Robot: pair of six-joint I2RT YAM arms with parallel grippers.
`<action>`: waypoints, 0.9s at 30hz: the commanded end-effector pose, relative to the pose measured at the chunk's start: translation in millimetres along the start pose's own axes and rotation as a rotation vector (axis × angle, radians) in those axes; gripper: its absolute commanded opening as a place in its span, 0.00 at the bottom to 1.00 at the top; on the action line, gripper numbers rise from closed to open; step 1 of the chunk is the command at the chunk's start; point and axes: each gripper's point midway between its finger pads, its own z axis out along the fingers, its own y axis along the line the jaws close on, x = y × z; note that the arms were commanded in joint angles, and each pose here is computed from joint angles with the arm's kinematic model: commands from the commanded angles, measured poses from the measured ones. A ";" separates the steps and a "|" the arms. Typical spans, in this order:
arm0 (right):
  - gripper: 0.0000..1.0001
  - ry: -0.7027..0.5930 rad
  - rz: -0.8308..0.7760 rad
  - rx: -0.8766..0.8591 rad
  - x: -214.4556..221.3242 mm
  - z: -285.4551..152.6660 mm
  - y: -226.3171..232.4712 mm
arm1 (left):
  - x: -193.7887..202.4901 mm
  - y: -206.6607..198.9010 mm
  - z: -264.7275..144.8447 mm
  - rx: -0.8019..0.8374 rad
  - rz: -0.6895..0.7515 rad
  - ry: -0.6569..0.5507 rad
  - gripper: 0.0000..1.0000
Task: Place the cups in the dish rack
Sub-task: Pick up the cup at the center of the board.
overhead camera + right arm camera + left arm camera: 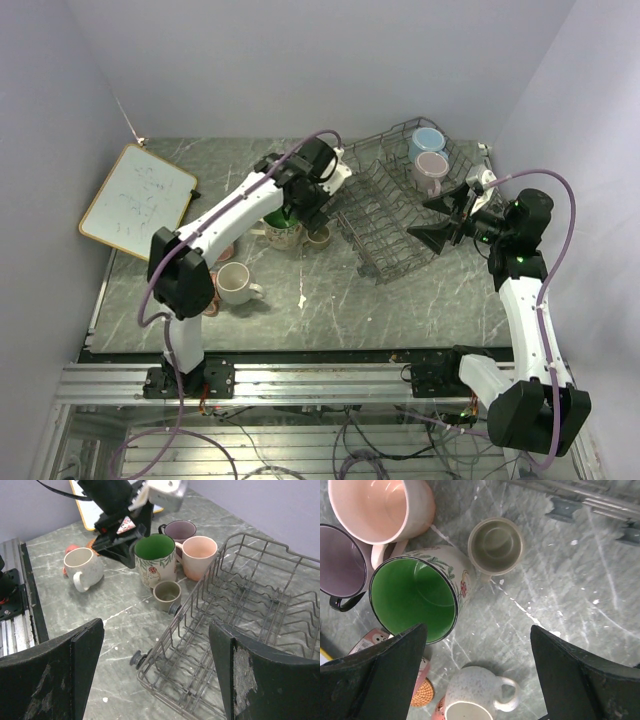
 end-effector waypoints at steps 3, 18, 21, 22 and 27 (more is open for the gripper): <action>0.85 -0.008 -0.016 0.008 -1.1 -1.0 1.0 | 18.7 15.9 17.2 -0.096 0.073 0.138 0.95; 0.86 -0.011 -0.012 0.003 -0.4 -1.1 2.7 | 35.3 23.9 55.9 -0.123 0.121 0.259 0.87; 0.86 -0.012 -0.012 0.002 -0.5 -1.1 3.0 | 37.6 25.6 57.8 -0.118 0.114 0.262 0.85; 0.86 -0.012 -0.014 0.002 -0.8 -1.3 3.1 | 38.3 25.9 58.8 -0.116 0.112 0.263 0.84; 0.86 -0.012 -0.014 0.003 -0.5 -1.1 2.8 | 45.5 29.7 63.7 -0.112 0.094 0.271 0.78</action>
